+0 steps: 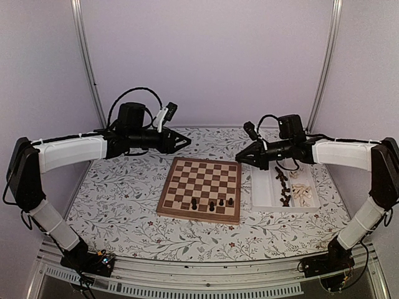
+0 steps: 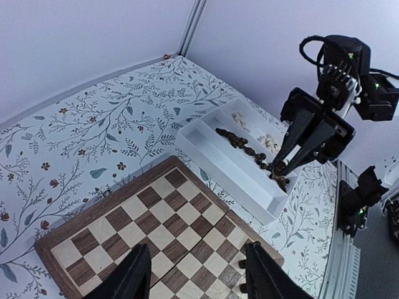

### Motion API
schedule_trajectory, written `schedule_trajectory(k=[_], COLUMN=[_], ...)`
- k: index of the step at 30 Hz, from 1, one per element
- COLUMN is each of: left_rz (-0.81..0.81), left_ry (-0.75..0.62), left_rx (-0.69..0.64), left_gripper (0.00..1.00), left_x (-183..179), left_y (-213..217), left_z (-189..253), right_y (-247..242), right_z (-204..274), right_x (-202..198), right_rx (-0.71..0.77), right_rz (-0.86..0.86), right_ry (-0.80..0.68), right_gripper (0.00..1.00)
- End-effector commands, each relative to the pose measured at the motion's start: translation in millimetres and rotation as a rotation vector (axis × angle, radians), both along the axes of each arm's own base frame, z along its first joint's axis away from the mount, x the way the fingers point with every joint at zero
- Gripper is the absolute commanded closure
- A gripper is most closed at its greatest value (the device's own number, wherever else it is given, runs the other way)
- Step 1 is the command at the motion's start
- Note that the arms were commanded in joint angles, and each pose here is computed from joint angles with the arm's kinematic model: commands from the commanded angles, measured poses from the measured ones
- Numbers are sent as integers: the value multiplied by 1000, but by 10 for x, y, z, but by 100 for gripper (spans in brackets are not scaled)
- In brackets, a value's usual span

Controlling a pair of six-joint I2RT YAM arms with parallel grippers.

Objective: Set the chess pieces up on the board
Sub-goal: Place the chess piece on the chessboard.

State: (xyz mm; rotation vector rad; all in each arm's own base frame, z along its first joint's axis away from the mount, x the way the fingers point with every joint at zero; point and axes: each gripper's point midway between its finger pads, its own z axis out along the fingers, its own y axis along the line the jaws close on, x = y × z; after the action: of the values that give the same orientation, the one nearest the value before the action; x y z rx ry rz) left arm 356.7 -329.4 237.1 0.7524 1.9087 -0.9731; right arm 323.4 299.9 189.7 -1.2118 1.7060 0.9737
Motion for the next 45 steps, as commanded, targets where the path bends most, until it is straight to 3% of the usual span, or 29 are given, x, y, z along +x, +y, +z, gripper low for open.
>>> schedule_trajectory(k=[1, 8, 22, 26, 34, 45], left_rz=[-16, -21, -30, -31, -31, -36], left_ry=[-60, -74, -84, -84, -83, -74], left_rx=[-15, -22, -35, -35, -32, -34], left_gripper=[46, 46, 46, 46, 46, 46], left_x=[-11, -30, -73, -74, -75, -78], left_y=[-30, -12, 4, 3, 5, -7], left_z=[174, 243, 334, 338, 333, 317], right_y=[264, 494, 532, 529, 511, 475], right_z=[-123, -700, -1322, -1393, -1323, -1473], right_x=[153, 84, 234, 237, 208, 309], right_rx=[54, -30, -108, -119, -123, -220], right_rz=[-41, -98, -203, -204, -203, -222], right_ry=[30, 124, 233, 236, 241, 231], right_gripper=[94, 94, 92, 89, 73, 68])
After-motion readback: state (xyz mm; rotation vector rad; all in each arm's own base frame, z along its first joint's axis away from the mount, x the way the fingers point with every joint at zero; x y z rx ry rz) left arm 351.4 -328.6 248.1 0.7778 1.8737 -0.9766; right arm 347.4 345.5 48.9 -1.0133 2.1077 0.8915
